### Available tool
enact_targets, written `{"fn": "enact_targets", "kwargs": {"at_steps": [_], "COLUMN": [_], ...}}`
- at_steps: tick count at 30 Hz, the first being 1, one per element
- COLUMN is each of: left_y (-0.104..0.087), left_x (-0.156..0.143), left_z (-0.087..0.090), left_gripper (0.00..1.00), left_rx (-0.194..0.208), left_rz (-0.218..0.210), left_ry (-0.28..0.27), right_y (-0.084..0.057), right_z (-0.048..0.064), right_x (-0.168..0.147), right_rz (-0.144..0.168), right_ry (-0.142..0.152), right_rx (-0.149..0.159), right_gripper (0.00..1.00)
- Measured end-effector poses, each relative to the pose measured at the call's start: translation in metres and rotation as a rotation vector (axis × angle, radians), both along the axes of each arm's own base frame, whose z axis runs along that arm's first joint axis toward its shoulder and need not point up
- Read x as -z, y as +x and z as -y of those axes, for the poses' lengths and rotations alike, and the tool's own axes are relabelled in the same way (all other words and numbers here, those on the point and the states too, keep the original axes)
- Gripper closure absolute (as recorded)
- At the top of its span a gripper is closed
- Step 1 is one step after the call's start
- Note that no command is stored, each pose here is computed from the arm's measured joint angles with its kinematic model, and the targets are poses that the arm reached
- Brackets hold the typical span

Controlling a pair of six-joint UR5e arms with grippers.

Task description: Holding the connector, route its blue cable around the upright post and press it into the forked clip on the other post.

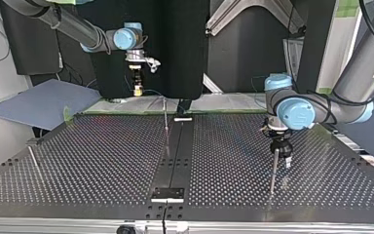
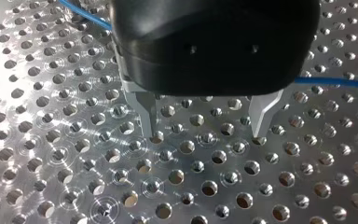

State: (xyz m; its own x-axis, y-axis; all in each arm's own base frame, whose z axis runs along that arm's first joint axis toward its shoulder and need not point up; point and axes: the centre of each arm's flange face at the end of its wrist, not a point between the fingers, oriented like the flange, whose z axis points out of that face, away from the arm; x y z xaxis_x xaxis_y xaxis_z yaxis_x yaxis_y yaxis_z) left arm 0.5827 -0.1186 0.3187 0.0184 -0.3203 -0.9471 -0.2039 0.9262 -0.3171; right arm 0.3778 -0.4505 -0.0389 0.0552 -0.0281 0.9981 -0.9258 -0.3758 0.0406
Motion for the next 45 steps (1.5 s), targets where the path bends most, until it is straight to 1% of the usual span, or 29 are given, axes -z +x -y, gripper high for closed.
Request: {"fn": "enact_targets", "kwargs": {"at_steps": [7, 10, 14, 17, 20, 24, 33, 36, 41, 45], "left_y": [-0.001, -0.001, -0.001, -0.002, -0.002, -0.003, -0.005, -0.005, -0.005, -0.006], "left_x": [0.001, 0.001, 0.001, 0.001, 0.002, 0.002, 0.003, 0.003, 0.003, 0.005], "left_z": [0.000, 0.000, 0.000, 0.000, 0.000, 0.001, 0.002, 0.001, -0.002, -0.003], "left_gripper": [0.00, 0.00, 0.00, 0.00, 0.00, 0.00, 0.00, 0.00, 0.00, 0.00], "left_rx": [-0.005, -0.005, -0.005, -0.005, -0.004, -0.010, -0.013, -0.015, -0.022, -0.018], "left_rz": [-0.008, -0.009, -0.012, -0.016, -0.022, -0.029, -0.036, -0.037, -0.032, -0.030], "left_ry": [0.006, 0.007, 0.007, 0.008, 0.011, 0.016, 0.019, 0.006, -0.034, -0.064], "right_y": [-0.002, -0.003, -0.002, 0.000, 0.003, 0.004, 0.004, 0.004, 0.004, 0.004], "right_z": [-0.012, -0.019, -0.028, -0.035, -0.039, -0.041, -0.041, -0.040, -0.040, -0.040], "right_x": [0.006, 0.009, 0.012, 0.013, 0.013, 0.012, 0.012, 0.011, 0.011, 0.011], "right_rz": [-0.017, -0.028, -0.039, -0.044, -0.040, -0.033, -0.023, -0.022, -0.019, -0.017], "right_ry": [0.017, 0.027, 0.032, 0.029, 0.020, 0.012, 0.008, 0.006, 0.002, -0.002], "right_rx": [-0.005, -0.006, -0.016, -0.027, -0.034, -0.034, -0.019, -0.018, -0.018, -0.018], "right_gripper": [1.00, 1.00, 1.00, 1.00, 1.00, 1.00, 1.00, 1.00, 1.00, 1.00]}}
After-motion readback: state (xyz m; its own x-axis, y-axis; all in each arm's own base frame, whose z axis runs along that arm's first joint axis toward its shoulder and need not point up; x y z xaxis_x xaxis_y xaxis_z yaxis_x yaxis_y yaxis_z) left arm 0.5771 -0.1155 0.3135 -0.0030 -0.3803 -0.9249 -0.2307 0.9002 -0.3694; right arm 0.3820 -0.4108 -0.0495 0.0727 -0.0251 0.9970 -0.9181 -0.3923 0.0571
